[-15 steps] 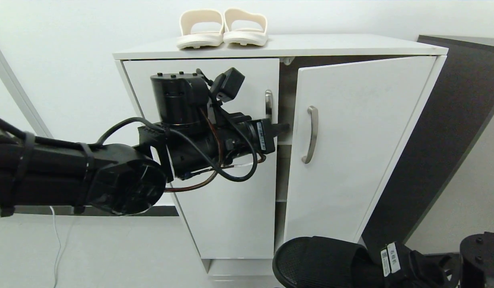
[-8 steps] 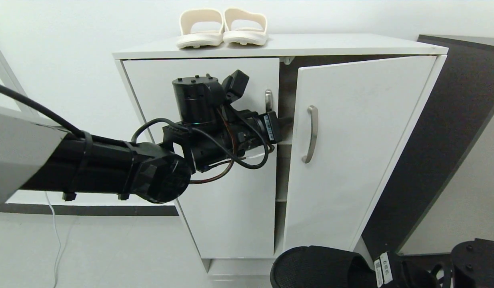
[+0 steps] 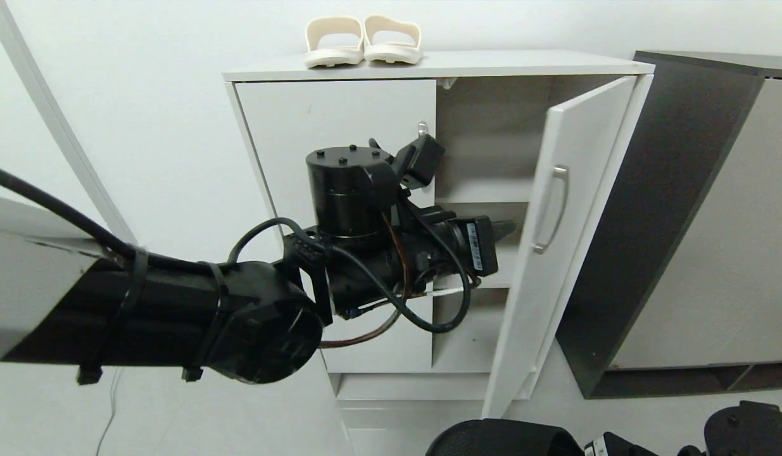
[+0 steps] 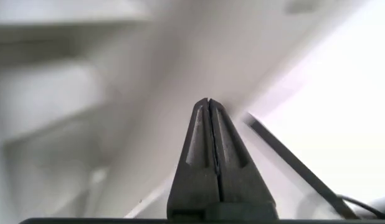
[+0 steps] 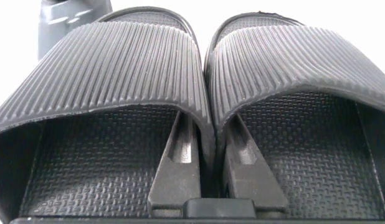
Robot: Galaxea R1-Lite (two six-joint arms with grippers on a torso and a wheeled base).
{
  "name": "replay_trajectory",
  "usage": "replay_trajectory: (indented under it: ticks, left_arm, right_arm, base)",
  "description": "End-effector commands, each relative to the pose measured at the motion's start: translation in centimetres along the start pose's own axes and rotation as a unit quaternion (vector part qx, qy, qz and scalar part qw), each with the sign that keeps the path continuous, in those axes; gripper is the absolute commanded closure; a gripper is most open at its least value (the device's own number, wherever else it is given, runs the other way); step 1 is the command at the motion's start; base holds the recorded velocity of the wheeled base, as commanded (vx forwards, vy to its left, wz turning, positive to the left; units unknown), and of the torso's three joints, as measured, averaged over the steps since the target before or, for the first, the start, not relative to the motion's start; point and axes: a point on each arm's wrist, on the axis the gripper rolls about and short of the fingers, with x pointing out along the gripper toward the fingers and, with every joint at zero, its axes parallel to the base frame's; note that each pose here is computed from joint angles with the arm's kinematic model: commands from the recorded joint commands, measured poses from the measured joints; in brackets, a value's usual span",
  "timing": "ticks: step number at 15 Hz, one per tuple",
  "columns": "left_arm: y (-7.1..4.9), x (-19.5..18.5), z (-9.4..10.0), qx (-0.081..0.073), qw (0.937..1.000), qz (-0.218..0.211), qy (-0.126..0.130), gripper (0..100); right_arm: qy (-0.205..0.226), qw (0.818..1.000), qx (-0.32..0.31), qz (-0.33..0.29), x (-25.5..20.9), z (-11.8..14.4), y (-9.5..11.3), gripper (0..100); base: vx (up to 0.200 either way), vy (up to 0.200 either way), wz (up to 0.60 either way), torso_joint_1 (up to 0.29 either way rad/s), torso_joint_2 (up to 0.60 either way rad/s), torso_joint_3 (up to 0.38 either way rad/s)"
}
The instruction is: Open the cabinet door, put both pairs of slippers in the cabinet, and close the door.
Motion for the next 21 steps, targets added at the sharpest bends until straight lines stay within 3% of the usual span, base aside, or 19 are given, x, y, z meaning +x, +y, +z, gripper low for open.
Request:
replay_trajectory:
  ticks: [1, 5, 6, 8, 11, 13, 14, 16, 17, 18, 19, 20, 21]
  left_arm:
    - [-1.6, -0.3, -0.2, 0.003, 0.9997, -0.024, -0.002, 100]
    - [0.1, -1.1, 0.9, 0.006, 0.9998, 0.004, -0.019, 100]
    - [0.6, -2.7, 2.2, 0.008, 0.9993, 0.02, -0.031, 100]
    - [0.5, -5.2, 3.7, 0.011, 0.9984, 0.037, -0.041, 100]
    - [-0.3, -11.4, 6.4, 0.041, 0.9936, 0.088, -0.058, 100]
    - [-1.1, -15.6, 7.2, 0.065, 0.9758, 0.203, -0.049, 100]
    - [-2.3, -18.6, 7.3, 0.068, 0.9554, 0.283, -0.051, 100]
    - [-4.5, -22.8, 7.3, 0.069, 0.9283, 0.358, -0.071, 100]
    - [-5.5, -24.9, 7.0, 0.07, 0.9107, 0.399, -0.082, 100]
    - [-6.1, -26.1, 6.6, 0.07, 0.8993, 0.423, -0.085, 100]
    - [-7.1, -28.3, 6.0, 0.081, 0.8825, 0.454, -0.094, 100]
    - [-8.4, -31.0, 5.3, 0.106, 0.8598, 0.487, -0.113, 100]
    - [-8.8, -32.7, 4.7, 0.123, 0.8311, 0.528, -0.126, 100]
  right_arm:
    - [0.003, 1.0, -0.003, 0.007, 0.0, -0.1, 0.3, 100]
    - [-0.003, 1.0, -0.005, 0.005, 0.0, 0.1, 0.3, 100]
    - [-0.012, 1.0, -0.004, -0.001, 0.4, 0.7, -0.1, 100]
    - [-0.017, 0.998, 0.006, -0.065, 0.9, 1.4, -1.4, 100]
    - [-0.031, 0.982, 0.054, -0.177, 2.9, 2.9, -3.7, 100]
    - [-0.037, 0.963, 0.077, -0.256, 4.4, 3.5, -5.7, 100]
    - [-0.048, 0.948, 0.097, -0.3, 5.4, 4.1, -7.2, 100]
    - [-0.067, 0.923, 0.117, -0.361, 6.5, 4.9, -8.8, 100]
    - [-0.071, 0.908, 0.12, -0.394, 6.9, 5.2, -9.6, 100]
    - [-0.074, 0.898, 0.122, -0.416, 7.1, 5.3, -10.2, 100]
    - [-0.074, 0.88, 0.125, -0.452, 7.2, 5.3, -11.3, 100]
    - [-0.08, 0.86, 0.13, -0.488, 7.5, 5.5, -12.5, 100]
    - [-0.083, 0.846, 0.132, -0.511, 7.7, 5.6, -13.3, 100]
  base:
    - [-0.2, 0.0, 0.0, -0.002, 0.0, 0.007]
    - [-0.05, 0.0, 0.0, -0.001, 0.0, 0.001]
    - [0.0, 0.0, 0.0, 0.0, 0.0, 0.0]
    - [0.0, 0.0, 0.0, 0.0, 0.0, 0.0]
    - [0.0, 0.0, 0.0, 0.0, 0.0, 0.0]
    - [0.0, 0.0, 0.0, 0.0, 0.0, 0.0]
    - [0.0, 0.0, 0.0, 0.0, 0.0, 0.0]
    - [0.0, 0.0, 0.0, 0.0, 0.0, 0.0]
    - [0.0, 0.0, 0.0, 0.0, 0.0, 0.0]
    - [0.0, 0.0, 0.0, 0.0, 0.0, 0.0]
    - [0.0, 0.0, 0.0, 0.0, 0.0, 0.0]
    - [0.0, 0.0, 0.0, 0.0, 0.0, 0.0]
    - [0.0, 0.0, 0.0, 0.0, 0.0, 0.0]
